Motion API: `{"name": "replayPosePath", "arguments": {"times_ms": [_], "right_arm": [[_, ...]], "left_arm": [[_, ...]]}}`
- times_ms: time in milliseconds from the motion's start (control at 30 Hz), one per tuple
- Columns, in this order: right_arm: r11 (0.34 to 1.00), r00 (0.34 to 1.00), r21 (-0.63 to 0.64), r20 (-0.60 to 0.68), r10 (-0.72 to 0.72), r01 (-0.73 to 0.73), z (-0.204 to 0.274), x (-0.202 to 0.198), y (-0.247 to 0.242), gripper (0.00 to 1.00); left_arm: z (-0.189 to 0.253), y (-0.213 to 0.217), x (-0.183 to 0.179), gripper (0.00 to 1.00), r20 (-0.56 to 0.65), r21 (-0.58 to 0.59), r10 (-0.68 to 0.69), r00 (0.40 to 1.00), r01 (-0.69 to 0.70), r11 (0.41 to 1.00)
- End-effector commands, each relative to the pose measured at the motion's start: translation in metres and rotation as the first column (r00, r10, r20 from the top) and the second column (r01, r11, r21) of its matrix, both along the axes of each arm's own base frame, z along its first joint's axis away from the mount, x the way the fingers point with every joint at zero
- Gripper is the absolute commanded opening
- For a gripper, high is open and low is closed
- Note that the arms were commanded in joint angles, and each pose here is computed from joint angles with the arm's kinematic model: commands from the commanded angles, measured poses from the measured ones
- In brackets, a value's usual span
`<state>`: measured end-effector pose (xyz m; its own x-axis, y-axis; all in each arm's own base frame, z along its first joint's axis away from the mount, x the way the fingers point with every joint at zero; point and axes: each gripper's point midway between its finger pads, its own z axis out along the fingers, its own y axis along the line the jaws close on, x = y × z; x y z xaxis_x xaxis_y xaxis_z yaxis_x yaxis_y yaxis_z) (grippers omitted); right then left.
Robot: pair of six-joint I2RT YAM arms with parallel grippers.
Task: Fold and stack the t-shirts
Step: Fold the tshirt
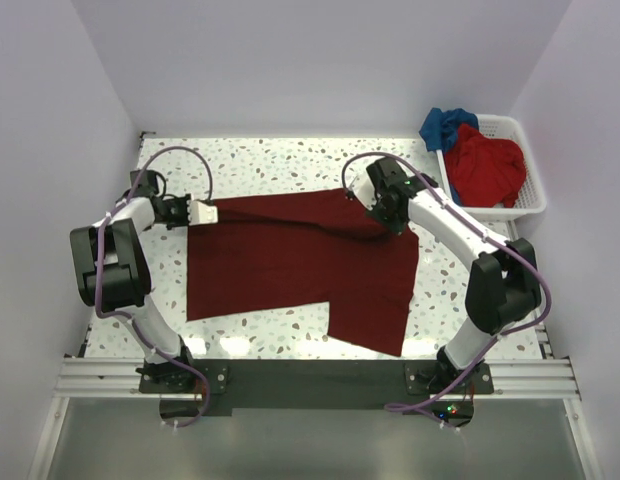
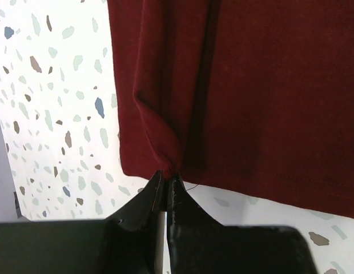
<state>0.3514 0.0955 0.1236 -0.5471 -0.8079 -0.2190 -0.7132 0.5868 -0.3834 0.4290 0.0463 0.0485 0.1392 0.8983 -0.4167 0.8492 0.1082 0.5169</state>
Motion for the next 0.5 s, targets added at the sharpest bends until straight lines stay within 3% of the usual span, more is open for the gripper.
{"name": "replayPosePath", "arguments": {"times_ms": [0, 100, 133, 200, 233, 267, 300, 367, 467], "right_arm": [[1.000, 0.999, -0.005, -0.037, -0.001, 0.001, -0.004, -0.009, 0.000, 0.00], [1.000, 0.998, -0.013, -0.056, 0.002, -0.003, -0.008, -0.010, -0.001, 0.00], [1.000, 0.997, -0.026, -0.077, 0.008, -0.010, -0.010, -0.013, -0.002, 0.09], [1.000, 0.997, -0.025, -0.079, 0.018, -0.020, -0.006, -0.014, -0.003, 0.18], [1.000, 0.997, -0.014, -0.068, 0.022, -0.023, 0.000, -0.014, -0.002, 0.33], [1.000, 0.999, -0.007, -0.049, 0.022, -0.023, 0.005, -0.013, -0.002, 0.38], [1.000, 0.999, -0.001, -0.041, 0.022, -0.022, 0.007, -0.012, -0.002, 0.40], [1.000, 1.000, -0.002, -0.020, 0.012, -0.012, 0.010, -0.005, -0.001, 0.32], [1.000, 1.000, -0.009, -0.029, 0.003, -0.003, 0.001, 0.004, 0.000, 0.29]], "left_arm": [[0.003, 0.000, 0.001, 0.05, 0.025, 0.033, -0.038, 0.999, 0.037, 0.999], [0.000, 0.000, -0.005, 0.15, 0.002, 0.043, -0.053, 0.999, 0.053, 0.998], [0.002, 0.000, -0.005, 0.22, 0.003, 0.054, -0.070, 0.998, 0.070, 0.996], [0.009, 0.003, -0.005, 0.25, -0.005, 0.042, -0.060, 0.998, 0.060, 0.997], [0.014, 0.004, -0.004, 0.29, -0.012, 0.021, -0.048, 0.999, 0.048, 0.999], [0.019, -0.002, -0.009, 0.31, -0.033, -0.028, -0.048, 0.998, 0.047, 0.998], [0.032, -0.003, -0.002, 0.37, -0.012, -0.050, -0.035, 0.999, 0.034, 0.998], [0.059, -0.016, 0.004, 0.42, 0.024, -0.152, 0.007, 1.000, -0.003, 0.988], [0.090, -0.048, 0.007, 0.44, 0.056, -0.260, 0.059, 0.997, -0.042, 0.965]]}}
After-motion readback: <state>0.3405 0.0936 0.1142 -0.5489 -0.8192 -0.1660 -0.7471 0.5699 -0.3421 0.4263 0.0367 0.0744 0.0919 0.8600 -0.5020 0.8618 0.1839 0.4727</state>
